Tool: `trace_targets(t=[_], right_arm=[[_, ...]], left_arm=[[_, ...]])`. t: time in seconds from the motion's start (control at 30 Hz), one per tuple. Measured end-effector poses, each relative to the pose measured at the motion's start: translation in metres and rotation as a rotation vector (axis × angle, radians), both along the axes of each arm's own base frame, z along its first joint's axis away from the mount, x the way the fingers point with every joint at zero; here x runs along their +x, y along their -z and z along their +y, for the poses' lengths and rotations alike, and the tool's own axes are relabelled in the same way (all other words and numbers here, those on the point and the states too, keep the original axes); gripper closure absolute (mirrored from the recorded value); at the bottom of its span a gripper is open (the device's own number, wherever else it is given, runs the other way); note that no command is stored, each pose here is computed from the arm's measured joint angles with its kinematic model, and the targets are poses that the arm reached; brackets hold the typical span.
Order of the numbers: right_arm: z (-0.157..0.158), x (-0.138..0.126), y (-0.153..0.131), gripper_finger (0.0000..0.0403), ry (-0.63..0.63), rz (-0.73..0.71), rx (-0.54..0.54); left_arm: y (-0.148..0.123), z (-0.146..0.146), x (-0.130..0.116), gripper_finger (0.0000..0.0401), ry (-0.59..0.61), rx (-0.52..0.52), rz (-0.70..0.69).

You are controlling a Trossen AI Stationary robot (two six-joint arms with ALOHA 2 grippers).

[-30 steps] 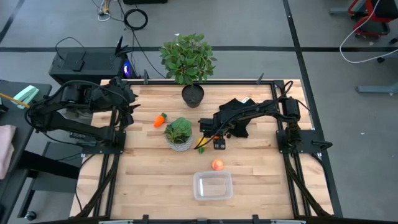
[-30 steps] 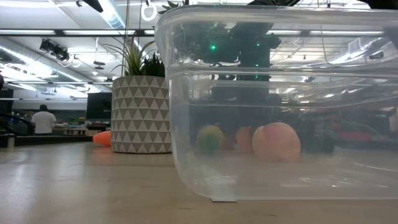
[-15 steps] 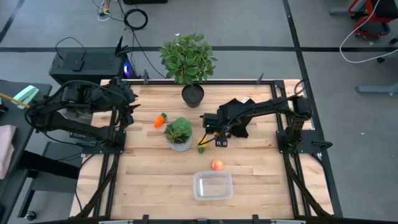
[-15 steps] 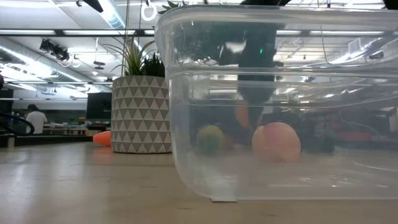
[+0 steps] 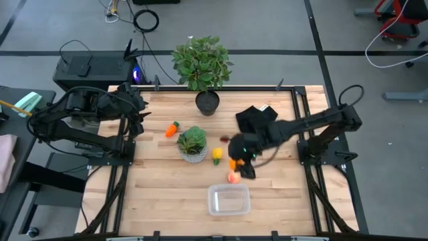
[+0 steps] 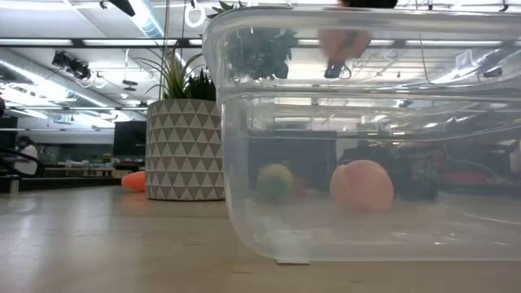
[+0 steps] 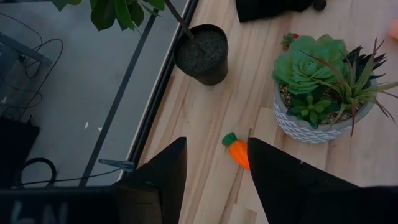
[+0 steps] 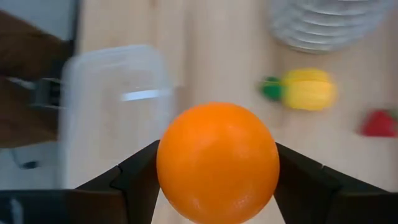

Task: Pick and placing Produce into tupperware
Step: Put the orange in the transparent bin

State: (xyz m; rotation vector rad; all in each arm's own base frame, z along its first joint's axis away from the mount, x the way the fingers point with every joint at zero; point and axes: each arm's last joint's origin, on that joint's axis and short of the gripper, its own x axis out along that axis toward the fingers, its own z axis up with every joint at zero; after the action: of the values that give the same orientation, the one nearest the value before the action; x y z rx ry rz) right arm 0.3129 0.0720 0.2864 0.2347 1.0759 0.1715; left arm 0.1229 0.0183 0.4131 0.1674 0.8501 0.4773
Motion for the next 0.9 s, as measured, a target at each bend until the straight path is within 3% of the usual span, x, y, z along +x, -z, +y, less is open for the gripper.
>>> trace_targets(t=[0.3, 0.5, 0.63, 0.77, 0.9], right_arm=[[0.079, 0.006, 0.015, 0.0135, 0.012, -0.047, 0.162], [0.104, 0.009, 0.042, 0.0138, 0.009, 0.033, 0.154], [0.113, 0.024, 0.05, 0.0139, -0.036, -0.006, 0.07], [0.115, 0.04, 0.062, 0.0139, -0.027, 0.013, -0.091], [0.119, 0.055, 0.072, 0.0139, -0.013, 0.026, -0.153]], left_arm=[[-0.001, 0.0, 0.002, 0.0224, 0.0, 0.001, -0.021], [-0.002, 0.0, 0.002, 0.0228, 0.015, 0.014, -0.024], [-0.002, 0.0, 0.002, 0.0227, 0.023, 0.021, -0.018], [-0.002, 0.0, 0.002, 0.0223, 0.033, 0.029, -0.011], [-0.002, 0.0, 0.002, 0.0226, 0.032, 0.029, -0.012]])
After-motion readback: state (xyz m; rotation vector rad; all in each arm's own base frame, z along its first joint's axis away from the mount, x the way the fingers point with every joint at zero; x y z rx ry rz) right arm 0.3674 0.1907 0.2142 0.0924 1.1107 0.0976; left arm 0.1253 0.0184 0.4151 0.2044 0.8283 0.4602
